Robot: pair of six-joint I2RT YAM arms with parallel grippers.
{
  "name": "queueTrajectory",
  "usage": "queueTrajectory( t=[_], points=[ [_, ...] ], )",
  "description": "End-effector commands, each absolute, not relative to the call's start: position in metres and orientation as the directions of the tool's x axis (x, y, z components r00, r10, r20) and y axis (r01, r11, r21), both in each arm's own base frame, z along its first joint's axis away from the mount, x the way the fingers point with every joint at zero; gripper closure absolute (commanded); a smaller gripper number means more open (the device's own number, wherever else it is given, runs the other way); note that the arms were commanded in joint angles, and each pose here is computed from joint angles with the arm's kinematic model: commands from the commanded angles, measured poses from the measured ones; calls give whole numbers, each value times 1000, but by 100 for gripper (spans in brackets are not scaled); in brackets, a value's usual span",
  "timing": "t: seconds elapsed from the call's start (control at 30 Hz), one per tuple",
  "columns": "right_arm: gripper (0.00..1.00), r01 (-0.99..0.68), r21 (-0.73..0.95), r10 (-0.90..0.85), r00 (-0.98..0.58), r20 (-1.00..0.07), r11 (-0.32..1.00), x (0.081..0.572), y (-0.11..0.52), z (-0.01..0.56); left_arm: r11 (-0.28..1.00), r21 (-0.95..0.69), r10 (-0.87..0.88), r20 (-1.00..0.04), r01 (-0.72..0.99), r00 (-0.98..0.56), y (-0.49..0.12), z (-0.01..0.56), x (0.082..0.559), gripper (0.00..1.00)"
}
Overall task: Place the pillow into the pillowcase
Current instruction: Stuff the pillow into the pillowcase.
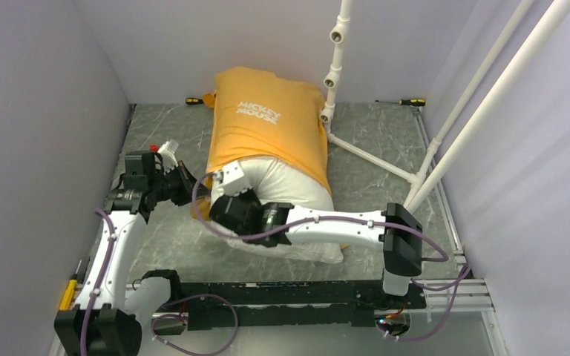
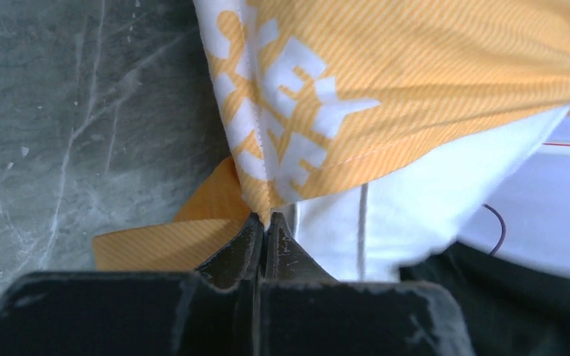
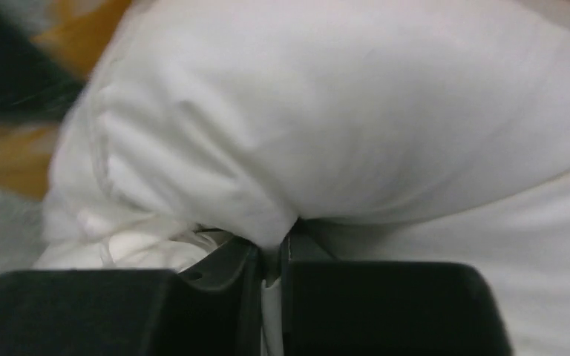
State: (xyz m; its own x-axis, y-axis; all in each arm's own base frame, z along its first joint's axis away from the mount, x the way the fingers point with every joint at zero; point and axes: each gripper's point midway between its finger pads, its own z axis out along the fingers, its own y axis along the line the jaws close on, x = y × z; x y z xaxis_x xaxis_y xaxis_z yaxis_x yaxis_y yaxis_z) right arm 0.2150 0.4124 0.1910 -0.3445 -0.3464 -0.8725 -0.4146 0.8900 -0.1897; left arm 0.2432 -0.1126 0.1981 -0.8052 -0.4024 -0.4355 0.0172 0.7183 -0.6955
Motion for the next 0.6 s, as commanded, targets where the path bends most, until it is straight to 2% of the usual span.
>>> queueTrajectory(
  t=[0.0,0.23,0.47,0.57],
  points=[
    [100,-233,-213,-296,-416,-860,949,281,352,175,604,-774,-387,-492,188,-780,-137,273,206,100],
    [100,-288,-16,-128,-376,-918,958,328,362,227,561,-788,-408,-530,254,-744,-143,306,180,100],
    [100,-313,104,1,-313,-950,944,350,406,278,476,-805,-436,-565,354,-700,-152,356,165,100],
    [100,-337,208,100,-310,-946,918,357,420,295,454,-808,-430,-568,375,-702,-154,370,163,100]
  ],
)
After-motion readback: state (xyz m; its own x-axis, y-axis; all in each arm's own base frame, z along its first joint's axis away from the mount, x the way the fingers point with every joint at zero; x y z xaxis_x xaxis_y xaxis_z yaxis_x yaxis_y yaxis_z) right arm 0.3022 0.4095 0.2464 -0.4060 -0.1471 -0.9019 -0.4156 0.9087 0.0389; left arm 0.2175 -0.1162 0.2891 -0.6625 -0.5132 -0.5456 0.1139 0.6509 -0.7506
